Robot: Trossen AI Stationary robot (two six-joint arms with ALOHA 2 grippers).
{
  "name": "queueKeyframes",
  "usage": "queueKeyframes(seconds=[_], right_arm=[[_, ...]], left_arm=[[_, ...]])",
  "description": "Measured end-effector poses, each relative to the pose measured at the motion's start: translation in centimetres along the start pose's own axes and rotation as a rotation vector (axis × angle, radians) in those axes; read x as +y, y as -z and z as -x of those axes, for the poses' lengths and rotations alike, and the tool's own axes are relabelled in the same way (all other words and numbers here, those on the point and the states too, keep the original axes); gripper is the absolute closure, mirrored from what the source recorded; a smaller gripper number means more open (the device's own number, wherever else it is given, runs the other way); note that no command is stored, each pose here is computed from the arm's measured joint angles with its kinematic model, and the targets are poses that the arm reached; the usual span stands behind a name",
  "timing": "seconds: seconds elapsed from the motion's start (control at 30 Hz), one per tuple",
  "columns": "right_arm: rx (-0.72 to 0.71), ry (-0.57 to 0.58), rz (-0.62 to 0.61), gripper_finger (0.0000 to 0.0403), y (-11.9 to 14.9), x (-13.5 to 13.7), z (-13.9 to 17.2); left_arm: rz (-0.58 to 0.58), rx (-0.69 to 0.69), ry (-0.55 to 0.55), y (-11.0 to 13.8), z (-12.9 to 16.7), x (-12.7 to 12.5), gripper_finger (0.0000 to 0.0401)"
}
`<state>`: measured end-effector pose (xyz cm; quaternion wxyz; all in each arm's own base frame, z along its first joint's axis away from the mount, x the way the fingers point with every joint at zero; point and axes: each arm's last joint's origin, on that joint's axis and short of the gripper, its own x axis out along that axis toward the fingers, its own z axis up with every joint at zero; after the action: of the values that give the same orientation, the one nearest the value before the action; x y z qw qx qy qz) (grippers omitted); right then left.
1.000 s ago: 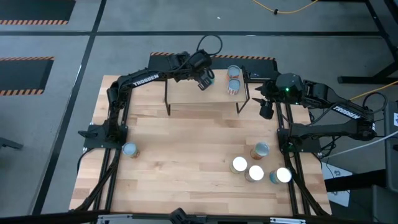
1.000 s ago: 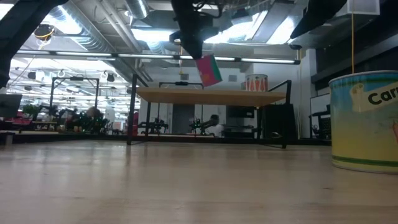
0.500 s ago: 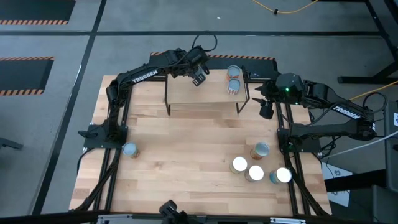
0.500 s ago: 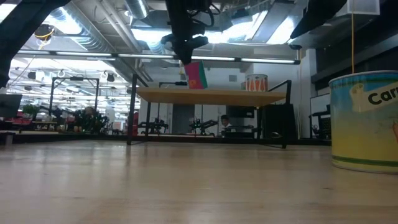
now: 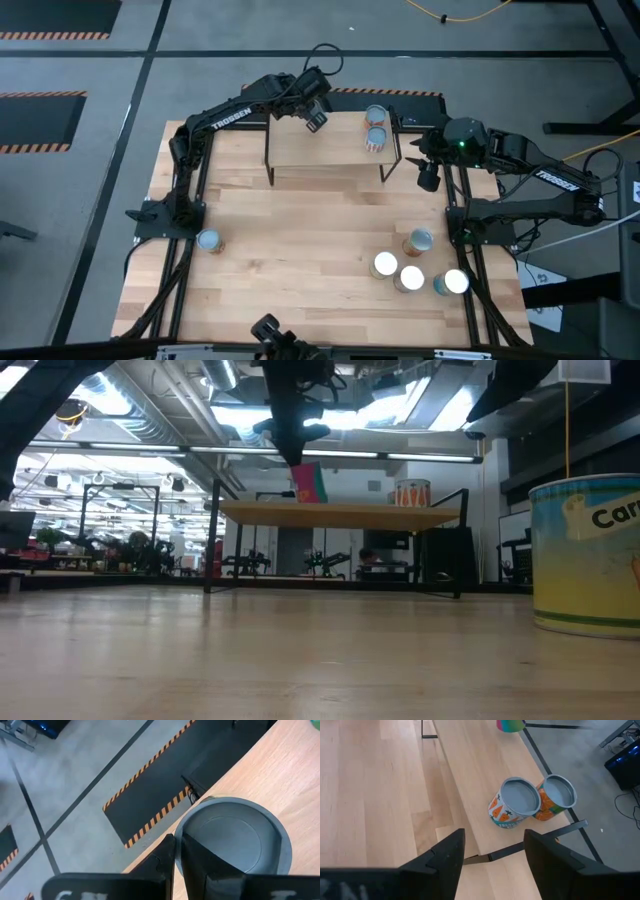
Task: Pick and place cans onto a shelf
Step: Put the pink canned vegetable on the shelf
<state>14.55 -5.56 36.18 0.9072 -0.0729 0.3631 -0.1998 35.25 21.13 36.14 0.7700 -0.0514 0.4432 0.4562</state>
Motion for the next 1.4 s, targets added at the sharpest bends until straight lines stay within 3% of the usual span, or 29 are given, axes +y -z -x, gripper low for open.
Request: queueKeyframes(seconds=[1.0, 1.4], right_arm=[[0.000, 0.000, 0.000, 0.0195, 0.0, 0.0, 0.0], [0.000, 0.000, 0.000, 0.0195, 0.0, 0.0, 0.0]], left_arm=[[-0.027, 0.064, 0.031, 0.5, -1.1, -0.5, 0.0385], [-0.029, 0.052, 0.007, 0.3, -1.7, -0.8, 0.0347]])
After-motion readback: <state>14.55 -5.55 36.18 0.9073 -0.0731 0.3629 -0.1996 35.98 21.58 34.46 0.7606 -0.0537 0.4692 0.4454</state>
